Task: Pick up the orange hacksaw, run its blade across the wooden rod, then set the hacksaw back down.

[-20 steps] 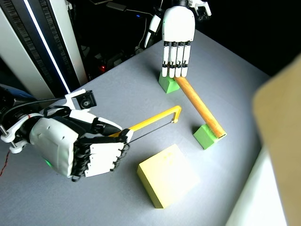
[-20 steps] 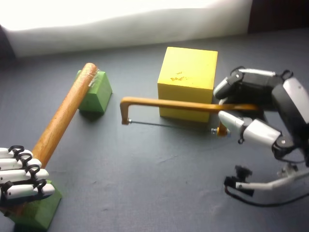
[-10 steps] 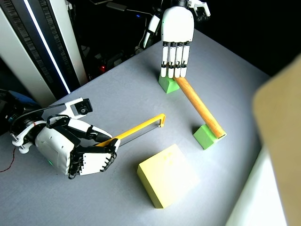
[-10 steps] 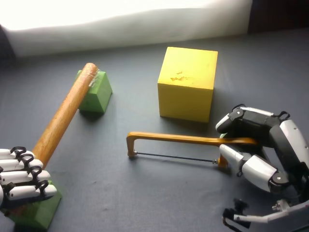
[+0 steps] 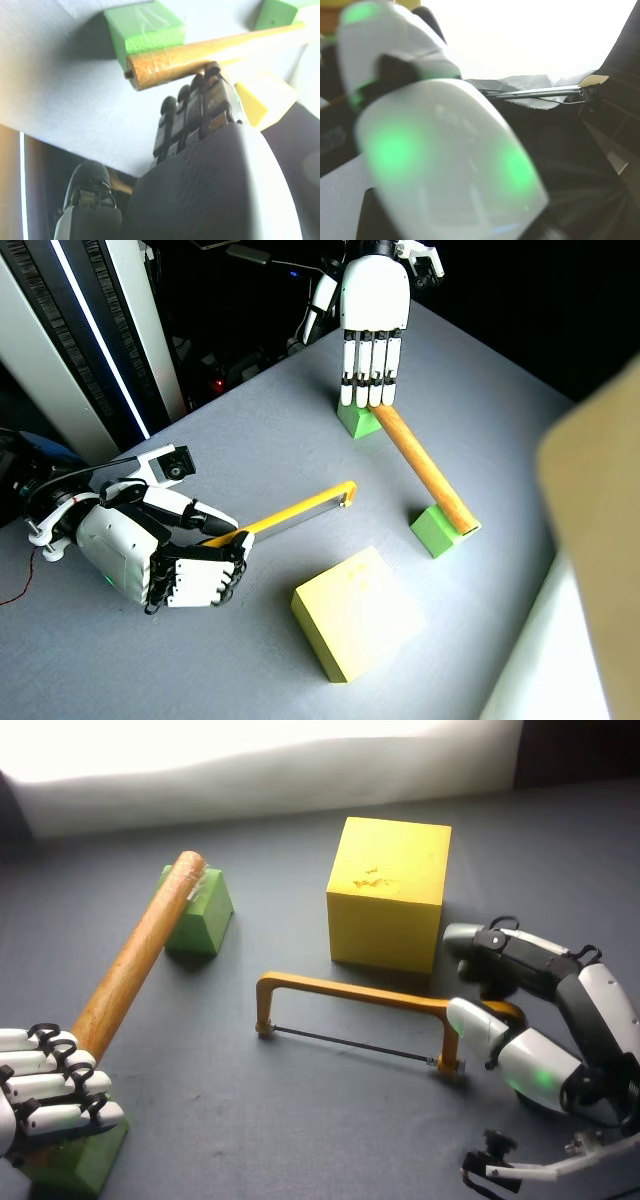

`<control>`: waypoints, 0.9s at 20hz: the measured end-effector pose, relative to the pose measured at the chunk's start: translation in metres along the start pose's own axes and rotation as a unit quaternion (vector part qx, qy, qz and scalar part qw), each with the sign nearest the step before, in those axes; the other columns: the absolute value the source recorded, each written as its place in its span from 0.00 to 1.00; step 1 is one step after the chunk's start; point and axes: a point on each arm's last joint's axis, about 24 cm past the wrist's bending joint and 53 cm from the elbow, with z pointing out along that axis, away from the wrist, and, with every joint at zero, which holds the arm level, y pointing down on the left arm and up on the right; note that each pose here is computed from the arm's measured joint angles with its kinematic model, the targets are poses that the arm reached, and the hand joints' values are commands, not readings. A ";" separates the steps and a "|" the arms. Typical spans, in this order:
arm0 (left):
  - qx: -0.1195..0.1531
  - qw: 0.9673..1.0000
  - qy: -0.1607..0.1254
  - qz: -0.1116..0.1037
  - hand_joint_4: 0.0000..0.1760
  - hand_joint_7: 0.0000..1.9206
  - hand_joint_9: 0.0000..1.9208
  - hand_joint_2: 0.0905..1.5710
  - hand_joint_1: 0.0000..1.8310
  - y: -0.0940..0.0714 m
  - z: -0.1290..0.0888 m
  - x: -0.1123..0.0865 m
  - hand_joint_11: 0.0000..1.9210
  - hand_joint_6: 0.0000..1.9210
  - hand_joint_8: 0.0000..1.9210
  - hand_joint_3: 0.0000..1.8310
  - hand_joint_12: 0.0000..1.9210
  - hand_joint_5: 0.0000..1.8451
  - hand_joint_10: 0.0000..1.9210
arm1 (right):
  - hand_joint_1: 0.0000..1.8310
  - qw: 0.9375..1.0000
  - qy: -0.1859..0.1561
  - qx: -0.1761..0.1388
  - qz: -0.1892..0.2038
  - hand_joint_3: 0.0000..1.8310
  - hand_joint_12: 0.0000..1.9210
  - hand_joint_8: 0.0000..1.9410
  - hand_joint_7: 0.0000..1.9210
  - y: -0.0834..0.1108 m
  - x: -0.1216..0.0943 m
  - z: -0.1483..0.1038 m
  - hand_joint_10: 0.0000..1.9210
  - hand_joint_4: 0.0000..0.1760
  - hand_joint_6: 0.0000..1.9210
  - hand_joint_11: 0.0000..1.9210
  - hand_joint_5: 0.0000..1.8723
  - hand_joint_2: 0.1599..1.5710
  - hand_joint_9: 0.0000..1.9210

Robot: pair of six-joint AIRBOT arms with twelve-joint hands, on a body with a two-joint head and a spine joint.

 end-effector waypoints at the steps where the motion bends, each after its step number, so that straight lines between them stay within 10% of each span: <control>1: -0.001 1.000 0.000 0.000 0.00 0.00 0.00 0.74 0.00 0.001 0.000 0.000 0.00 0.00 0.00 0.00 0.00 0.03 0.00 | 0.48 1.000 0.001 -0.003 0.000 0.00 0.60 0.00 0.20 0.002 0.000 0.000 0.03 0.00 0.00 0.04 0.20 0.65 0.22; 6: 0.003 1.000 0.002 0.004 0.00 0.00 0.00 0.75 0.00 0.007 -0.002 -0.001 0.00 0.00 0.00 0.00 0.00 0.03 0.00 | 0.31 1.000 0.009 -0.008 -0.006 0.00 0.31 0.00 0.02 0.004 0.003 0.001 0.00 0.00 0.00 0.00 0.02 0.59 0.03; 12: 0.061 0.997 -0.040 0.011 0.00 0.00 0.00 0.75 0.00 0.001 -0.004 -0.027 0.00 0.00 0.00 0.00 0.00 0.03 0.00 | 0.23 0.992 0.091 -0.062 -0.064 0.00 0.23 0.00 0.00 0.053 0.025 0.021 0.00 0.00 0.00 0.00 0.00 0.53 0.01; 15: 0.126 0.989 -0.067 0.024 0.00 0.01 0.00 0.74 0.00 -0.020 -0.008 -0.042 0.00 0.00 0.00 0.00 0.00 0.03 0.00 | 0.20 0.982 0.132 -0.083 -0.104 0.00 0.29 0.00 0.00 0.080 0.032 0.032 0.00 0.00 0.00 0.00 0.01 0.52 0.02; 18: 0.215 0.972 -0.094 0.015 0.01 0.02 0.00 0.74 0.00 -0.053 -0.018 -0.055 0.01 0.01 0.01 0.00 0.00 0.04 0.00 | 0.21 0.952 0.217 -0.124 -0.177 0.01 0.40 0.01 0.07 0.115 0.056 0.034 0.01 0.00 0.01 0.00 0.07 0.56 0.09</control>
